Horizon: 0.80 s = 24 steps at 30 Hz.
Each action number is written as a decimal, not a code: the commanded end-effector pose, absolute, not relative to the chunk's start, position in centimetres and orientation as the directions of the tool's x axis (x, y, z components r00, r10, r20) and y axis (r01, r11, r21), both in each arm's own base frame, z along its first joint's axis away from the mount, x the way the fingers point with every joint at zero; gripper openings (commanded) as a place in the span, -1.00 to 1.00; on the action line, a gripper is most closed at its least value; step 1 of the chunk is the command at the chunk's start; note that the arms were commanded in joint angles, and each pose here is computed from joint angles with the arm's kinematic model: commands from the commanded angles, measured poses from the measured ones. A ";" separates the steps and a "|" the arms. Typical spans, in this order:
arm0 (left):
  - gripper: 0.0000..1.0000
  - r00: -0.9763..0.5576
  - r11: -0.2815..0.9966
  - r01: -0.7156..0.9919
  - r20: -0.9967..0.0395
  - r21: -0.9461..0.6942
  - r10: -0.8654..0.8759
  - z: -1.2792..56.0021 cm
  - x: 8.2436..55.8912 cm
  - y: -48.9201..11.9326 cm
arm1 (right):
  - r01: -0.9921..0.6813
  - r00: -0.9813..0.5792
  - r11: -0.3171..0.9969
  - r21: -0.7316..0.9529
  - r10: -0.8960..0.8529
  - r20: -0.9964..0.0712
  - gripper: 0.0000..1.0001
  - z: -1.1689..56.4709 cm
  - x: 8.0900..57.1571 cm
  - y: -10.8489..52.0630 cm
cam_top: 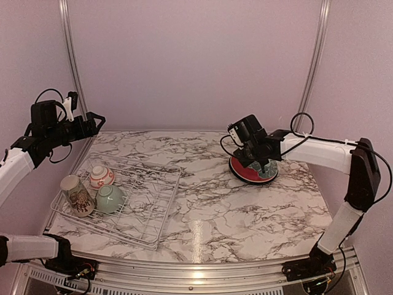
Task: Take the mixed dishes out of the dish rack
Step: Place the plate with another plate.
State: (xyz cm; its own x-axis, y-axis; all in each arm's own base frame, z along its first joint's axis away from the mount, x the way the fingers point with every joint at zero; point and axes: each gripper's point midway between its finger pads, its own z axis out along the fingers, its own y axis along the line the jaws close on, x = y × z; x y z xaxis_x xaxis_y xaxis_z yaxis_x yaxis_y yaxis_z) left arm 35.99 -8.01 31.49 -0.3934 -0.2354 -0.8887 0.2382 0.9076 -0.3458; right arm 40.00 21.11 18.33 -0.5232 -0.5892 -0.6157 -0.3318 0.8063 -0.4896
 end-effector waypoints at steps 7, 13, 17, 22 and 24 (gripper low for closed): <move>0.98 -0.397 0.904 0.246 -0.887 -0.350 -0.236 31.2 36.1 -8.1 | -0.245 -0.562 0.764 -0.597 -0.613 -0.555 -1.00 15.7 43.3 19.2; 0.98 -0.395 0.902 0.250 -0.887 -0.353 -0.238 31.3 36.0 -8.2 | -0.254 -0.595 0.735 -0.629 -0.631 -0.498 -1.00 13.7 43.4 18.9; 0.98 -0.395 0.900 0.254 -0.888 -0.354 -0.237 31.4 36.0 -8.2 | -0.274 -0.593 0.731 -0.625 -0.640 -0.489 -0.96 12.7 43.4 19.2; 0.98 -0.394 0.900 0.255 -0.888 -0.354 -0.238 31.4 36.0 -8.2 | -0.306 -0.596 0.729 -0.612 -0.648 -0.473 -0.72 11.0 43.5 19.7; 0.98 -0.395 0.900 0.254 -0.887 -0.354 -0.238 31.4 36.0 -8.2 | -0.313 -0.601 0.725 -0.614 -0.652 -0.463 -0.67 10.3 43.6 19.8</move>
State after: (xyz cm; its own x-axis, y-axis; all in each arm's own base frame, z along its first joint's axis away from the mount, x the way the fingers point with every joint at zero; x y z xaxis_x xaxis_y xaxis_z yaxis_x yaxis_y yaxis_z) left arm 35.94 -8.17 31.50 -0.3965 -0.2368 -0.8870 0.2455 0.9036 -0.3510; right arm 41.91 19.21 10.09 -0.6114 -0.6684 -0.4236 -0.3559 0.7104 -0.6072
